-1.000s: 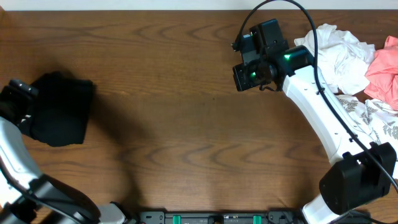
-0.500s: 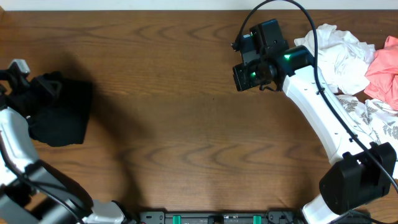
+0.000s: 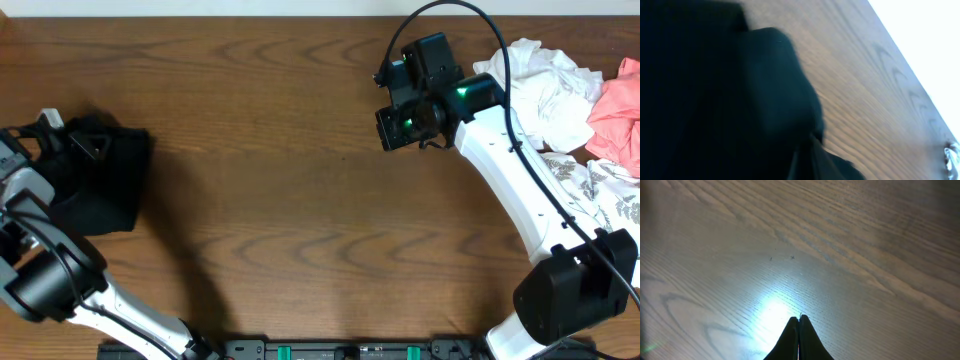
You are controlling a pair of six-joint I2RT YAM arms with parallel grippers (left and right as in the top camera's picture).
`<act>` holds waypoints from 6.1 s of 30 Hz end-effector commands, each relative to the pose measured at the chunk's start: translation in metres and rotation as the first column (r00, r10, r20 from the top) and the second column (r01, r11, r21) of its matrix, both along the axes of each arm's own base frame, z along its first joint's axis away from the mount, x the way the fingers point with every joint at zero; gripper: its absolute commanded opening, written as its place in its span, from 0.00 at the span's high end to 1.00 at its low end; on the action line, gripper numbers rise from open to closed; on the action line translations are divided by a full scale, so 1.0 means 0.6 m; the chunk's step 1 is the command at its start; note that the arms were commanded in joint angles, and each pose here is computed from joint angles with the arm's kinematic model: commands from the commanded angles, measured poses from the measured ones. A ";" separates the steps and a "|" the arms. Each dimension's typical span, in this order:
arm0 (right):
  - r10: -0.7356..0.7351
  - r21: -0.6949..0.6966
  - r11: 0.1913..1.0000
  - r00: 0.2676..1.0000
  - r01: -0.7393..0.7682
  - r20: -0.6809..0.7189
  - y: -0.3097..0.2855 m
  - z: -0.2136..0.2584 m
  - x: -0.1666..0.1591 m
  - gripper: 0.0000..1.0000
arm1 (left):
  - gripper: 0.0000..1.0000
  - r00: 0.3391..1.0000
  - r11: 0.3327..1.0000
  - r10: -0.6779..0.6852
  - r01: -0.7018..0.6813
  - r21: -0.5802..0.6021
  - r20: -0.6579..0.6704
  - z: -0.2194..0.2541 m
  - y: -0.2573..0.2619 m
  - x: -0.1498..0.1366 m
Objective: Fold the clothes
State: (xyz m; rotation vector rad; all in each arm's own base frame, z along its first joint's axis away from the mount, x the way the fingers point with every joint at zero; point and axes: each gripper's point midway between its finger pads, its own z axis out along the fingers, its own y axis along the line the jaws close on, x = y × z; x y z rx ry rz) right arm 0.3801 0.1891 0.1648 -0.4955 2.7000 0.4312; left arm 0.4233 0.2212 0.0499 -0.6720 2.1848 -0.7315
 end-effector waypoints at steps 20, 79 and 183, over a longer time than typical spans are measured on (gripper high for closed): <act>-0.003 -0.008 1.000 1.000 0.003 -0.002 -0.009 0.006 -0.003 0.98 | 0.20 0.967 0.954 -0.045 0.115 -0.278 0.249 0.023 -0.027 0.062; -0.496 -0.009 0.862 0.846 0.507 0.195 -0.287 0.113 -0.002 0.01 | 0.02 0.926 0.788 -0.336 0.377 0.487 -0.173 0.285 -0.379 -0.115; -0.285 0.140 0.913 0.353 0.382 0.891 -0.316 -0.013 -0.223 0.01 | 0.02 0.891 0.770 -0.431 0.445 0.458 -0.142 0.192 -0.421 -0.268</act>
